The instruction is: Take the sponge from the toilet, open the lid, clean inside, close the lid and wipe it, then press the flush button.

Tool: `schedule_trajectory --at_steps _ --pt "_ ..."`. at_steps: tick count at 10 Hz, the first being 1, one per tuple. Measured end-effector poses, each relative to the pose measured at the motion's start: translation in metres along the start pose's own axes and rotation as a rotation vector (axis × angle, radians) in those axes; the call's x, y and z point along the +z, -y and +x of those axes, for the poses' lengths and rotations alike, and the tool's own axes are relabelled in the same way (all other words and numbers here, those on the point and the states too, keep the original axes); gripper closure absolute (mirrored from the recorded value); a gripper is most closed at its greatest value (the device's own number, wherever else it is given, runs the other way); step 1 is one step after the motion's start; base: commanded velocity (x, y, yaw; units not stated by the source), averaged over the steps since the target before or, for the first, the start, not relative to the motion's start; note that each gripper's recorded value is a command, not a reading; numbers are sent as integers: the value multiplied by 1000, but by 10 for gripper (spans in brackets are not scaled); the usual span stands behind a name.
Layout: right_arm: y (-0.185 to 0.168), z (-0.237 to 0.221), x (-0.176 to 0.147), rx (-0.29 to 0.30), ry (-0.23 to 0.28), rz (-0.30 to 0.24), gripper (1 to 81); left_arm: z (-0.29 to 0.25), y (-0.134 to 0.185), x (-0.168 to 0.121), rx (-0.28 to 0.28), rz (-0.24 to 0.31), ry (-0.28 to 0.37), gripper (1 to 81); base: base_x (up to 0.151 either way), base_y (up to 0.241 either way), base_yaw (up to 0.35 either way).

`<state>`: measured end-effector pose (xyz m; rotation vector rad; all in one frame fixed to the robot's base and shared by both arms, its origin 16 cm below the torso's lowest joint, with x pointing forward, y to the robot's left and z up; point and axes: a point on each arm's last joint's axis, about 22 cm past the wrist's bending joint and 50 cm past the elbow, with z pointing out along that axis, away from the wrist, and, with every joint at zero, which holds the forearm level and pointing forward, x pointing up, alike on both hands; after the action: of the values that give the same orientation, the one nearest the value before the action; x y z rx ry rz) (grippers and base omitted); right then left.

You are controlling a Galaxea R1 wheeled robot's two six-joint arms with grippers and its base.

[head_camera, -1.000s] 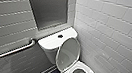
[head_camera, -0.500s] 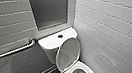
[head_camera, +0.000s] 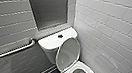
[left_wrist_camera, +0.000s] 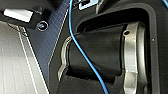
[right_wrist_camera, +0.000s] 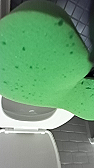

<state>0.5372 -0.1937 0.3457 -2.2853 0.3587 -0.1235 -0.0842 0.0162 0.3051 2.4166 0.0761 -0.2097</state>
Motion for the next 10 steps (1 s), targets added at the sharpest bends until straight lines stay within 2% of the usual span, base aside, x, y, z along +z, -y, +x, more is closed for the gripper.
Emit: schedule_trajectory --at_steps 1,3,4,5,6,7,9,10 --pt "32 6 7 -17 4 57 811 0 0 0 0 0 -1 10 0 0 0" --pt "107 49 23 -93 -28 170 811 1 0 0 0 -1 -1 10 0 0 0" --pt "138 55 34 -124 -13 211 811 2 0 1 1 -1 -1 10 0 0 0" --pt "165 47 50 -144 27 246 811 3 -1 1 2 -2 -4 10 0 0 0" --pt "185 35 70 -161 72 268 811 2 -1 1 1 -2 -2 10 0 0 0" --pt "196 33 89 -173 90 270 811 3 -1 1 1 -1 -3 10 0 0 0" --pt "201 47 125 -194 81 240 811 3 0 1 1 -1 -3 10 0 0 0" --pt "211 45 141 -200 87 244 811 2 0 0 1 0 -2 10 0 0 0"
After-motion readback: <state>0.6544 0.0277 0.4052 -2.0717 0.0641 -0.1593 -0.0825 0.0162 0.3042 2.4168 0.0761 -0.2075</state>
